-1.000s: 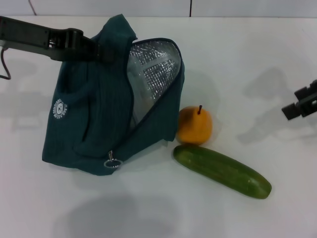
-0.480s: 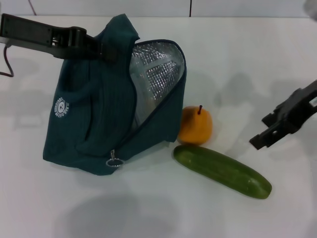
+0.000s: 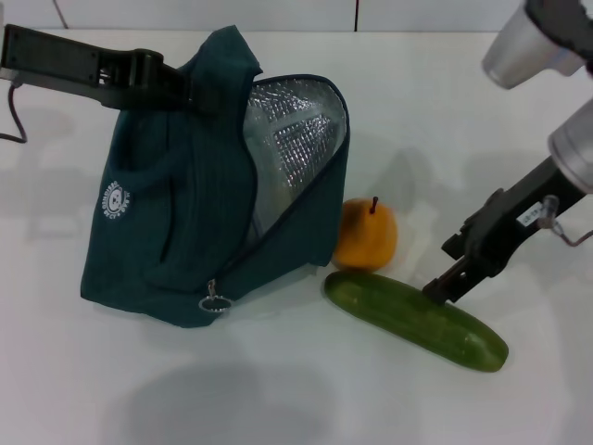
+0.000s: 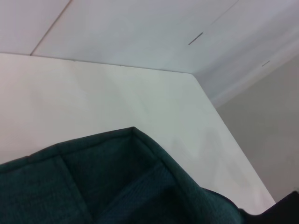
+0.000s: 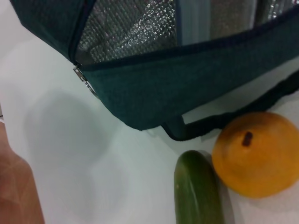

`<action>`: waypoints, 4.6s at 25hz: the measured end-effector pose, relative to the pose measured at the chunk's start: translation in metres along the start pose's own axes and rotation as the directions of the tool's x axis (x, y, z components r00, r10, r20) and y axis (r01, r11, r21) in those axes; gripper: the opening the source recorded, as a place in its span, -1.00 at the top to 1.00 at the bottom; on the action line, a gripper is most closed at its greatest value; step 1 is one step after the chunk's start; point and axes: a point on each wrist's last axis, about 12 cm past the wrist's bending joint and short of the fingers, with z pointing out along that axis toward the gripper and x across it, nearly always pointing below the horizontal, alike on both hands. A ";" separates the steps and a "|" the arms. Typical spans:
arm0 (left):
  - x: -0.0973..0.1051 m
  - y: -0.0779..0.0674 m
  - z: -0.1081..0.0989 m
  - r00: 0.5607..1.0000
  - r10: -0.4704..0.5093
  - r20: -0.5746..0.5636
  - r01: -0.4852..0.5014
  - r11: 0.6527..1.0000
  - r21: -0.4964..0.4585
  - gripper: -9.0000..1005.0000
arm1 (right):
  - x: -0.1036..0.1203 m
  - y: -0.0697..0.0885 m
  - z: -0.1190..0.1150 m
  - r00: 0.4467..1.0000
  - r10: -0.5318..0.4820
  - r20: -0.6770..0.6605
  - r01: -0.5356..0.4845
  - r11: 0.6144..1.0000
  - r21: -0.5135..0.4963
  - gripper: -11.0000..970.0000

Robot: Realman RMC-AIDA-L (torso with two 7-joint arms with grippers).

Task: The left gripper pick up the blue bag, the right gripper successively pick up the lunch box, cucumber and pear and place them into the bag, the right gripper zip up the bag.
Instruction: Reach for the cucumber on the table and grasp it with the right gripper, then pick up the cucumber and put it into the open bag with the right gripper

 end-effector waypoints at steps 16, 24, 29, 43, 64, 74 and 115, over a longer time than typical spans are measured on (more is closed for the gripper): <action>-0.001 -0.001 0.001 1.000 0.003 -0.001 -0.003 1.000 0.003 0.90 | -0.004 0.005 0.047 0.998 -0.053 -0.042 0.054 0.999 0.007 -0.61; -0.003 -0.003 0.003 1.000 0.008 -0.009 -0.008 1.000 0.005 0.90 | -0.003 0.008 0.060 0.996 -0.071 -0.058 0.071 0.997 0.010 -0.61; -0.004 -0.004 0.004 1.000 0.010 -0.012 -0.010 1.000 0.006 0.90 | -0.003 0.008 0.064 0.994 -0.081 -0.066 0.082 0.996 0.017 -0.60; -0.005 -0.004 0.003 1.000 0.013 -0.007 -0.013 1.000 0.004 0.90 | -0.002 0.007 0.063 0.993 -0.090 -0.076 0.093 0.995 0.030 -0.16; -0.007 -0.003 0.000 1.000 0.005 0.011 -0.005 1.000 0.000 0.90 | 0.041 -0.012 -0.067 0.791 0.145 0.594 0.148 0.897 -0.416 -0.15; -0.007 -0.003 0.000 1.000 0.001 0.011 -0.001 1.000 -0.001 0.90 | 0.058 -0.025 -0.031 0.457 0.216 0.863 0.174 0.930 -0.325 -0.17; -0.005 -0.002 0.001 1.000 -0.001 0.013 0.001 1.000 0.007 0.90 | -0.002 0.006 0.074 0.332 -0.175 0.927 0.238 0.966 0.097 -0.22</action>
